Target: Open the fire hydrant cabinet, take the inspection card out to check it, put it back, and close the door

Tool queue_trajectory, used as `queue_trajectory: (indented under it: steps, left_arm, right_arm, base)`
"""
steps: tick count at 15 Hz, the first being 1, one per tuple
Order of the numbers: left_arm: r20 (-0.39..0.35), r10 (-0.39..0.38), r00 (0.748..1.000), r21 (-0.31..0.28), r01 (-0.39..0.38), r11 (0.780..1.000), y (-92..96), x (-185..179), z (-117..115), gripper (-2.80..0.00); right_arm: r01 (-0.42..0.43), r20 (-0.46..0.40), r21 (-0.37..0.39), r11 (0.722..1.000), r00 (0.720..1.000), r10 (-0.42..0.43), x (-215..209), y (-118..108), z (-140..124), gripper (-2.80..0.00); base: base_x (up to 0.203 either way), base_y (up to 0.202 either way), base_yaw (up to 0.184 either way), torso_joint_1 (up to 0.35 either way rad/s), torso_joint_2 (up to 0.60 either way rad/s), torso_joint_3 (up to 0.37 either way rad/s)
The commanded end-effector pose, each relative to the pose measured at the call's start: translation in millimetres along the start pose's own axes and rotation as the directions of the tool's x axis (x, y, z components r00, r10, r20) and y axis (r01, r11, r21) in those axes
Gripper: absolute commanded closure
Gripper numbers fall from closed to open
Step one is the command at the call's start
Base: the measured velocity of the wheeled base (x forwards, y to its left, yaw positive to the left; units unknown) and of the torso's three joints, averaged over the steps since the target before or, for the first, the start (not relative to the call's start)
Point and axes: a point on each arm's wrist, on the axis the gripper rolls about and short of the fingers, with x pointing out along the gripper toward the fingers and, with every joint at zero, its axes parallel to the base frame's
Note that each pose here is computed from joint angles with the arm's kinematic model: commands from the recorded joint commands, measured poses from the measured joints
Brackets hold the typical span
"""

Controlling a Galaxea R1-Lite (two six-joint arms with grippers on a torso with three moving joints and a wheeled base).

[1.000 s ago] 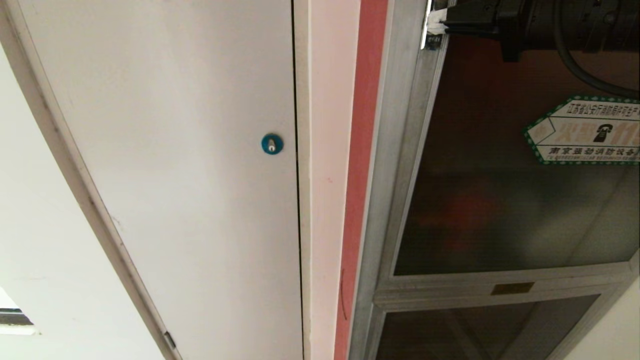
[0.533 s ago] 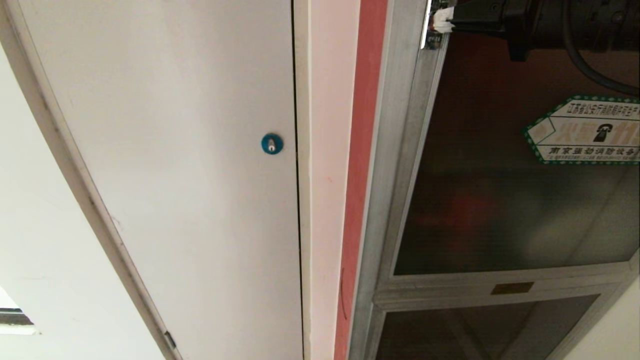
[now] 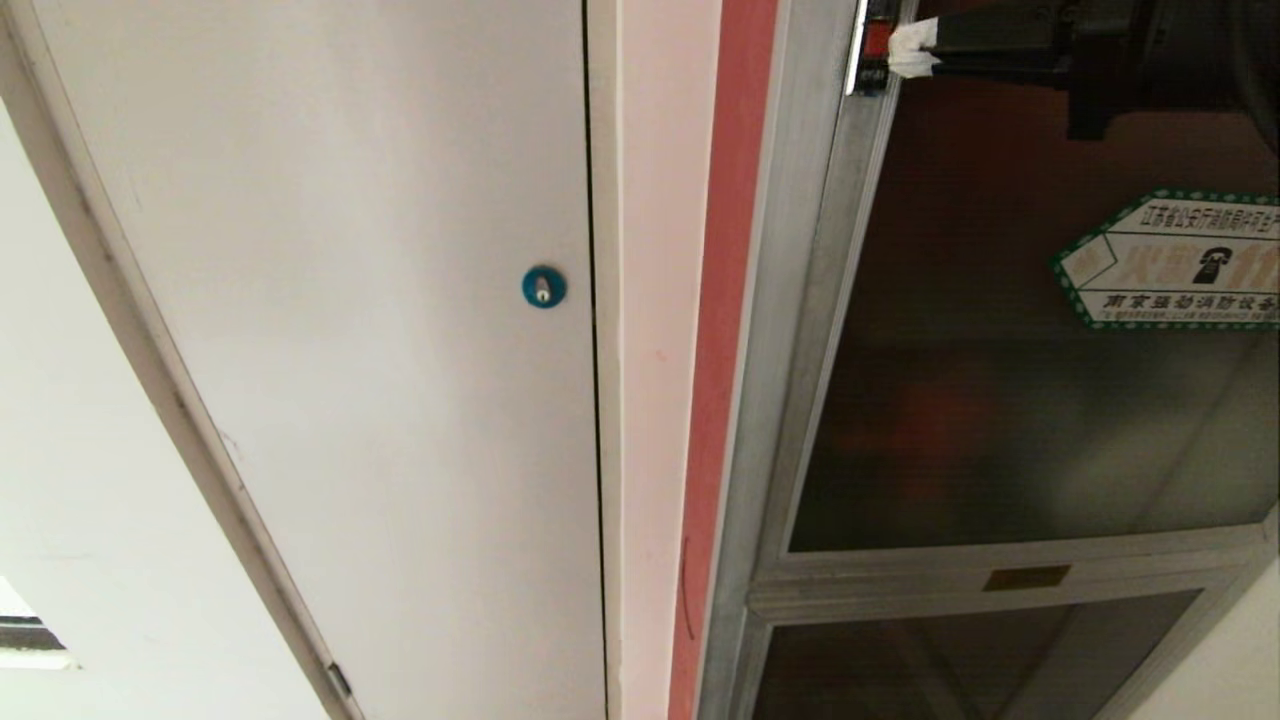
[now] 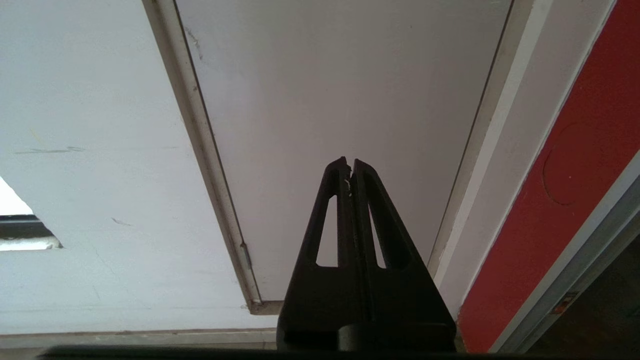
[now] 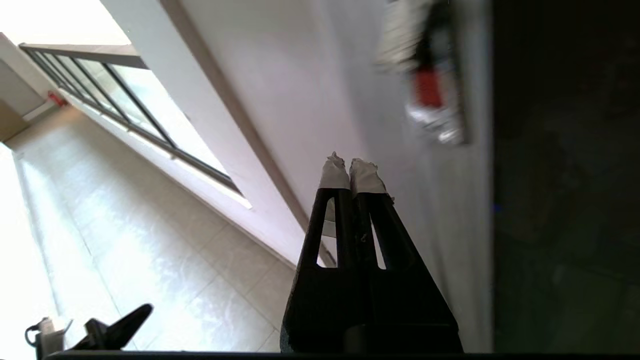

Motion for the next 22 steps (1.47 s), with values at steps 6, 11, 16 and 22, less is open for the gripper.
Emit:
queue_trajectory:
  steps: [6,11,16,22]
  left_arm:
    - [-0.001,0.001,1.000,0.000,-0.001,1.000,0.0,0.1,-0.4,0.00]
    - [-0.003,0.001,1.000,0.000,-0.001,1.000,0.0,0.2,-0.5,0.00]
    - [-0.002,0.001,1.000,0.000,-0.001,1.000,0.0,0.1,-0.4,0.00]
    - [-0.001,0.001,1.000,0.000,-0.001,1.000,0.0,0.1,-0.4,0.00]
  right_arm:
    - [0.273,0.151,-0.075,0.959,0.954,-0.259,-1.4,41.1,-45.8,0.00]
    - [0.476,0.410,-0.239,0.847,0.840,-0.356,23.4,38.0,-68.5,0.00]
    - [0.552,0.533,-0.338,0.762,0.779,-0.329,43.1,33.4,-75.8,0.00]
    - [0.591,0.580,-0.306,0.746,0.737,-0.346,42.9,36.1,-61.3,0.00]
  base:
    - [0.000,0.000,0.000,0.000,0.00,0.000]
    - [0.000,0.000,0.000,0.000,0.00,0.000]
    - [0.000,0.000,0.000,0.000,0.00,0.000]
    - [0.000,0.000,0.000,0.000,0.00,0.000]
